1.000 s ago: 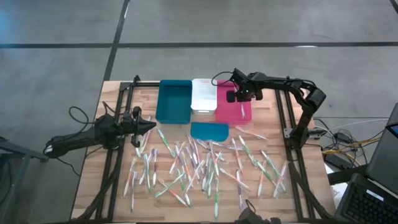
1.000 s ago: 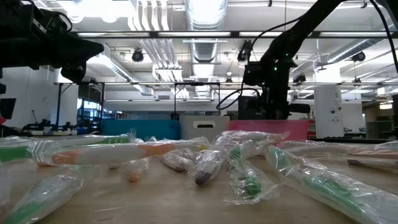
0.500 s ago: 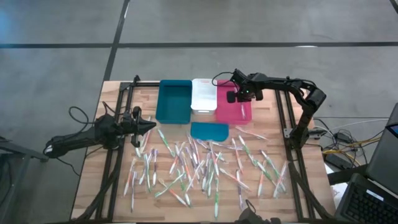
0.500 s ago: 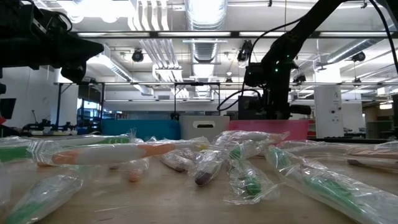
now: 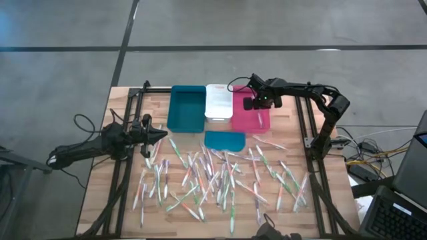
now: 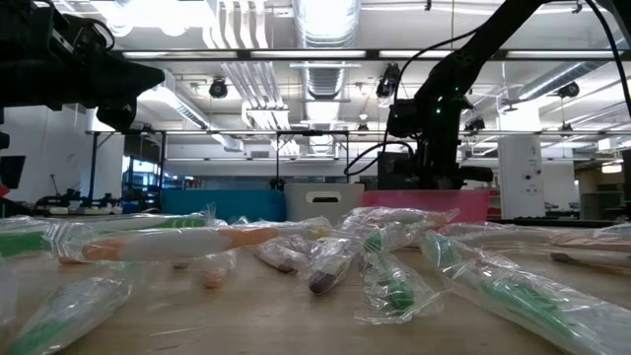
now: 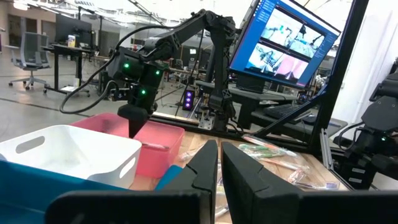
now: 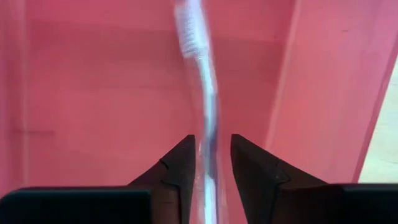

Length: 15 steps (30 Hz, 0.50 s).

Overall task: Pick & Place Toothbrushes
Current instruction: Put the orange toothbrush into the white bin

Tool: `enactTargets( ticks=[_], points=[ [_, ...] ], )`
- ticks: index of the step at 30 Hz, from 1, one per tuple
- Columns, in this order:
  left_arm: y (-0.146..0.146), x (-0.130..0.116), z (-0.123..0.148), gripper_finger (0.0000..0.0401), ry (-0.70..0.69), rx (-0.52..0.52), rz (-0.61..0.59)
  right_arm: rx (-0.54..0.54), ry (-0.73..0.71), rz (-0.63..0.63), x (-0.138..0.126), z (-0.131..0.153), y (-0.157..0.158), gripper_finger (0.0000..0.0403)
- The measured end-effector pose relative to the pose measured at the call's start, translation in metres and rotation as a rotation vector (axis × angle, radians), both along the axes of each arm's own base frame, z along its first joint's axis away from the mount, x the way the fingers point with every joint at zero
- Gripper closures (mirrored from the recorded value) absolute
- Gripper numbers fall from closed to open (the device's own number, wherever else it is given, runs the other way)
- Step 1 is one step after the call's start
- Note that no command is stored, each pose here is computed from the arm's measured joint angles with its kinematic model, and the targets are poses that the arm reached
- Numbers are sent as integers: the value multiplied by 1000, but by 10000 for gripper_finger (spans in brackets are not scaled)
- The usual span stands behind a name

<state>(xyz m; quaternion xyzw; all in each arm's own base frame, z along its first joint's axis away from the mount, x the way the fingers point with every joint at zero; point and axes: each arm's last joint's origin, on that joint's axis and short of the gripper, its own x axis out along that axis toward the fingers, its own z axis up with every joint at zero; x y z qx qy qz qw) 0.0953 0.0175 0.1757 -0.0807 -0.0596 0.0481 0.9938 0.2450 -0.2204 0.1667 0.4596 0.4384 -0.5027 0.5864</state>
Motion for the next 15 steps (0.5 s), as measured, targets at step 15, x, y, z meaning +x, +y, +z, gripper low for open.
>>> enactTargets(
  ticks=[15],
  points=[
    [0, 0, 0, 375, -1, 0, 0, -27, -118, 100, 14, 32, -11, 240]
  ],
)
